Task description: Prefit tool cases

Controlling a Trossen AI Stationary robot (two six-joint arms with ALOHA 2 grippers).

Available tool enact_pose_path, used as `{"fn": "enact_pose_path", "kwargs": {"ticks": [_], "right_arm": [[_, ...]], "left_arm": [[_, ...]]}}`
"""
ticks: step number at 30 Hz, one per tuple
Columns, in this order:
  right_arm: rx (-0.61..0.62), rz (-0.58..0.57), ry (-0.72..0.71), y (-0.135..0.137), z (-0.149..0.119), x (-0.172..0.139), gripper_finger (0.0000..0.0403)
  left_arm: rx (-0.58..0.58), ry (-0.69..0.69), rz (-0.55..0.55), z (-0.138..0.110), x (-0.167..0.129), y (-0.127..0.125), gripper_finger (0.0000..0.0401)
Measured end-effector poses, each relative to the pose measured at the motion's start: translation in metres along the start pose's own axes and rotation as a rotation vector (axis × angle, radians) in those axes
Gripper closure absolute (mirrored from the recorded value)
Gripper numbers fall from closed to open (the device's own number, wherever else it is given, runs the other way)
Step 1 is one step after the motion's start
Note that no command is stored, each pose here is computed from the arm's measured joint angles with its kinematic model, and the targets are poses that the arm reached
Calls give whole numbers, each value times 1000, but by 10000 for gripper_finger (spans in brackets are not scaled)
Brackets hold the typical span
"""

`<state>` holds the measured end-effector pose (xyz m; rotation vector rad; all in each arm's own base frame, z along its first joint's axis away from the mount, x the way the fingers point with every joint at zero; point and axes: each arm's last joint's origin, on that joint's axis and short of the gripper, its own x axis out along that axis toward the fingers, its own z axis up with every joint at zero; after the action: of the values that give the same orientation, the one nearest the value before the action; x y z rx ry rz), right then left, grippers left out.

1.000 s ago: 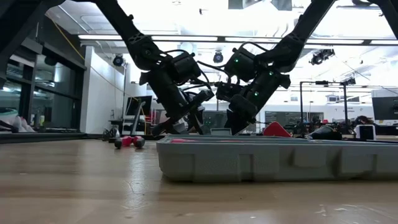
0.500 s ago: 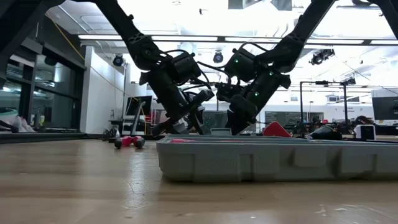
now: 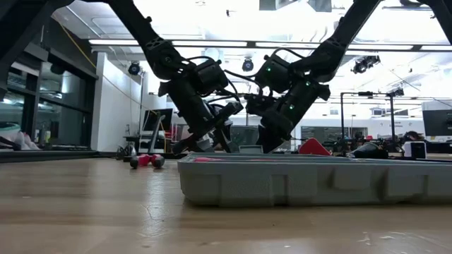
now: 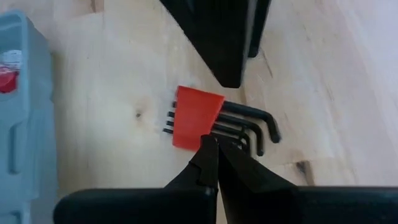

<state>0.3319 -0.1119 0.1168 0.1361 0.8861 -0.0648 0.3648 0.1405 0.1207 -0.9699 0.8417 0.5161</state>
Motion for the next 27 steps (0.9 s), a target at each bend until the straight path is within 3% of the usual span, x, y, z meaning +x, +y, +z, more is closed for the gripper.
{"fn": "enact_pose_path", "kwargs": {"ticks": [27], "right_arm": [[-7, -5, 1, 0, 0, 0, 403]], "left_arm": [[0, 0, 0, 0, 0, 0, 236]]}}
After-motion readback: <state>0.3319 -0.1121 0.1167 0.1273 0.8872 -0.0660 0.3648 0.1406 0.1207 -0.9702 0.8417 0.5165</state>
